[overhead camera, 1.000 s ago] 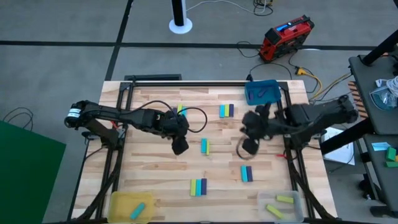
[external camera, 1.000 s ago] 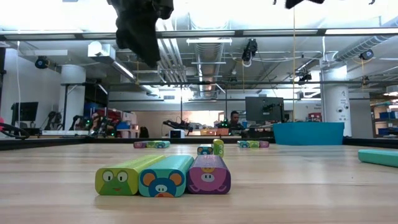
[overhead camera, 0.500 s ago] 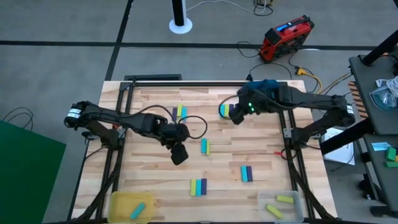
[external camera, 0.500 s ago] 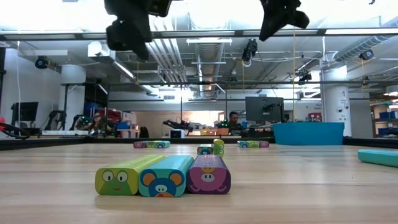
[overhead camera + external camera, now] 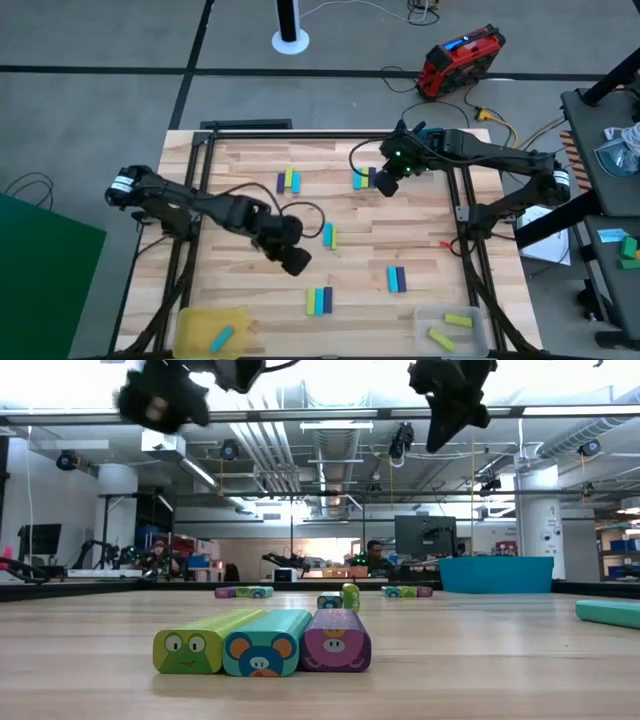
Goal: Sort blocks
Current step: Put the green block into the transparent bin
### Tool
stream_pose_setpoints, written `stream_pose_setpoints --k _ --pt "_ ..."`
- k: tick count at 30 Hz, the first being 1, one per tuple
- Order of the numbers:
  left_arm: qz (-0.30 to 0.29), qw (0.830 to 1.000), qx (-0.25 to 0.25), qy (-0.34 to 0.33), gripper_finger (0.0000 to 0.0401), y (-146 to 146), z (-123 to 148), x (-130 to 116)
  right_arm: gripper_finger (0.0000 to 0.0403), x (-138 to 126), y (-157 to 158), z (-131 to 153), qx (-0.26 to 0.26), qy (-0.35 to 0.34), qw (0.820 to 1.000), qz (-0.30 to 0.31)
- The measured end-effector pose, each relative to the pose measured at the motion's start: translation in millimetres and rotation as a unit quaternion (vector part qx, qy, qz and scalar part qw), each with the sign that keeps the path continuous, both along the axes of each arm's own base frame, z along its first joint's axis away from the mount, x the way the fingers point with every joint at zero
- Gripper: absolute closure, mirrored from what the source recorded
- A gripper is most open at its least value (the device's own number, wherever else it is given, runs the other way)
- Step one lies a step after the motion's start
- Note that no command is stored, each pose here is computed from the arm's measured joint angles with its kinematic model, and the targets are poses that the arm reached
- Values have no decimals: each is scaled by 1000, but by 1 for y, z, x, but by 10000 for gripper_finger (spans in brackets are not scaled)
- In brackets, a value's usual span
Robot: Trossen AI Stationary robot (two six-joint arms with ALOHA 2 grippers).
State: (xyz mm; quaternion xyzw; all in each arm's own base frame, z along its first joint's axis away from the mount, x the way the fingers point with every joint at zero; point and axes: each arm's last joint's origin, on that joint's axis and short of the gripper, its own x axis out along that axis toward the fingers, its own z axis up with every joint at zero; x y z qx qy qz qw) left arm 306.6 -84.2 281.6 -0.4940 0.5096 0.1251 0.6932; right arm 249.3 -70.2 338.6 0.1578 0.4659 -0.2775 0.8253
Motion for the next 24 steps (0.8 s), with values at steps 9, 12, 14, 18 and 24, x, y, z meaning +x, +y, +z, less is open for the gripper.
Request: stream_pose_setpoints --k 9,12,14,18,24 --pt "122 987 -103 21 255 -22 -5 13 390 0 5 4 24 -39 995 90" --pt "127 983 -121 51 255 -31 -14 16 390 2 4 8 14 -65 993 97" --pt "117 983 -122 63 256 -42 -20 17 390 2 4 8 12 -67 993 98" --pt "116 986 -92 77 256 -60 -33 21 390 2 4 6 22 -66 994 85" --pt "156 983 -9 100 256 -68 -68 40 390 2 4 0 29 -61 995 69"
